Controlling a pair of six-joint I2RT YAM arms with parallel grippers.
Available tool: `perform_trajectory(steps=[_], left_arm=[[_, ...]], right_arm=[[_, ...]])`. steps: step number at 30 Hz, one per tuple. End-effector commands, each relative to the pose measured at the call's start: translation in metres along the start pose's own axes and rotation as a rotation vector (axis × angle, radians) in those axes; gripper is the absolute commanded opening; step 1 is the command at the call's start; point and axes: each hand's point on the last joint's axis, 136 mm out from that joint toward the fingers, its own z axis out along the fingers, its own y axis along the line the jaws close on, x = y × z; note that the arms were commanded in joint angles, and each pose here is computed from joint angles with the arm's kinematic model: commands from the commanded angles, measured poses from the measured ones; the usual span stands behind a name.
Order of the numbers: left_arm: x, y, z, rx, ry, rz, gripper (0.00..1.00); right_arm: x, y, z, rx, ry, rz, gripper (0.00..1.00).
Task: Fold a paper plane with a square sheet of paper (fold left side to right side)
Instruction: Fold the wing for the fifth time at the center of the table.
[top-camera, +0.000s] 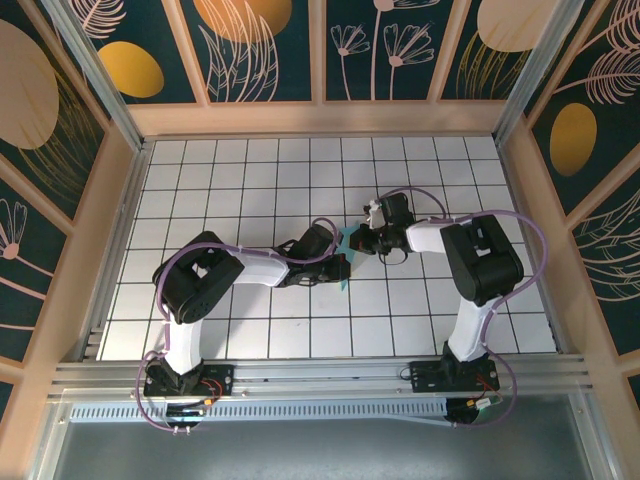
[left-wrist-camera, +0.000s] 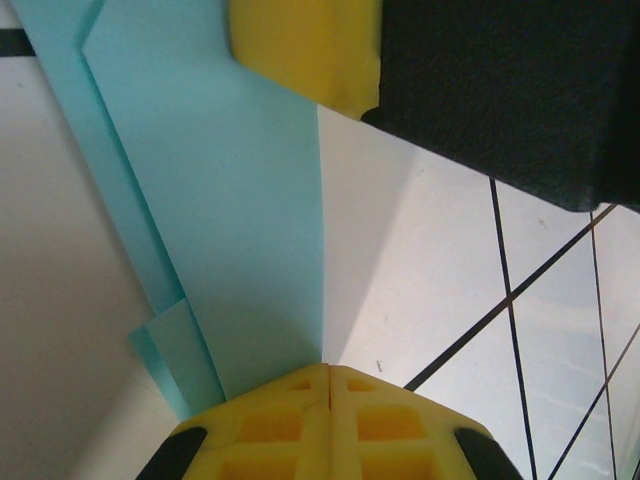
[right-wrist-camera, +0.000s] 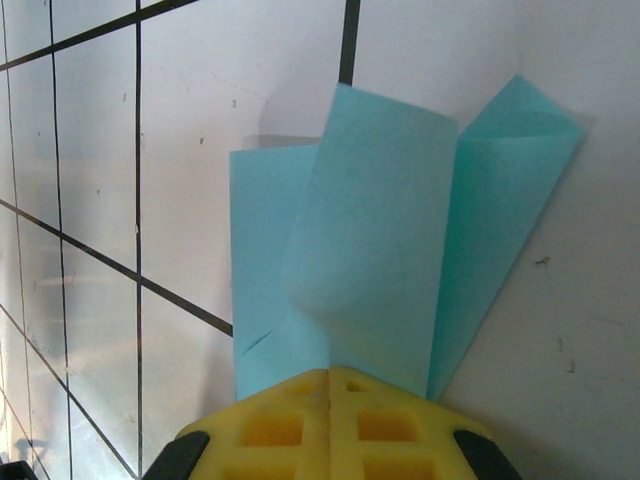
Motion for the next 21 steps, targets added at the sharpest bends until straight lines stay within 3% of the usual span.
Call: perform_trajectory(steps=[1, 21], left_arm=[[0.046, 0.067, -0.001, -0.24, 0.138, -0.049, 0.02], [0.048, 0.067, -0.001, -0.233, 0.14, -0.053, 0.02]], right_arm=[[-0.016, -0.028, -0.002, 0.093, -0.037, 0.007, 0.0], [-0.066, -0.059, -0.013, 0.106, -0.116, 0.06, 0.0]])
